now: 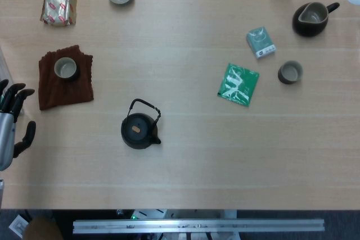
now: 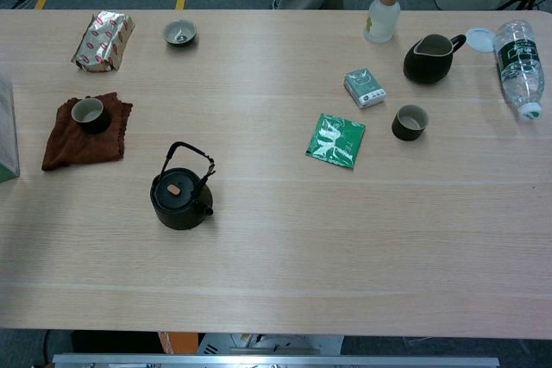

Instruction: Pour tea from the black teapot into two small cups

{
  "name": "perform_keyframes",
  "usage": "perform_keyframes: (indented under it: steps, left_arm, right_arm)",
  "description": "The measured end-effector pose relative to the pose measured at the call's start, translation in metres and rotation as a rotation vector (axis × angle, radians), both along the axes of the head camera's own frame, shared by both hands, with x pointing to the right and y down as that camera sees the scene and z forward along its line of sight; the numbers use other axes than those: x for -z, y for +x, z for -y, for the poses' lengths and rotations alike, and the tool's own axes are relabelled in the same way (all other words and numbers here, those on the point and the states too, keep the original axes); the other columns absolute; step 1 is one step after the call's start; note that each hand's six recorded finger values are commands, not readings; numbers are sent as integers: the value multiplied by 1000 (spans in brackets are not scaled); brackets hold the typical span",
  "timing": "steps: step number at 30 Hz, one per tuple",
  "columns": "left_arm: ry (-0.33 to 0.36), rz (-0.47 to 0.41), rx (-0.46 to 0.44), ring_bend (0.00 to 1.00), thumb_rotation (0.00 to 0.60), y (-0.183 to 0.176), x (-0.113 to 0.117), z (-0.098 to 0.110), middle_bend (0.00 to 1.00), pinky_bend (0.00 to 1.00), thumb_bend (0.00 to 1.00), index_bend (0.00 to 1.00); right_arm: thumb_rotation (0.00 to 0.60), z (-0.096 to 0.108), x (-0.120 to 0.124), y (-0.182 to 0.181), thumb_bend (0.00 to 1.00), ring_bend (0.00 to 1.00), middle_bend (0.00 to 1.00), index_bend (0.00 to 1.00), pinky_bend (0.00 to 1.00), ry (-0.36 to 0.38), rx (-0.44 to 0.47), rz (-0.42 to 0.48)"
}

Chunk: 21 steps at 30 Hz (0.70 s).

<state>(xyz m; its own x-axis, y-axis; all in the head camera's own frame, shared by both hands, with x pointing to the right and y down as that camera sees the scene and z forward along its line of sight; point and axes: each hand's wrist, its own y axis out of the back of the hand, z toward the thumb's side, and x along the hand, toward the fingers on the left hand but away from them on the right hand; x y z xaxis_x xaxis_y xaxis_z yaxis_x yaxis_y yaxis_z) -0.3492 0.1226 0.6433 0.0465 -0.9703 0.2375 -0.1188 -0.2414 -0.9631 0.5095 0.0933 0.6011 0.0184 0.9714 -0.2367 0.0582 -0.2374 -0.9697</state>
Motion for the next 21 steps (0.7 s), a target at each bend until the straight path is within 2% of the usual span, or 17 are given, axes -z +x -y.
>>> perform_keyframes:
  steps: [12,21]
  left_arm:
    - [-1,-7,-12,105,600,-1,0,0,201,50,381,231]
    - [-6,-51,-71,105,600,10,5,7,200,50,381,234]
  right_arm:
    - [600,3,3,-2,256,42,225,246,64,11,7,1]
    - [600,12,7,-3,256,42,225,246,64,32,10,-2]
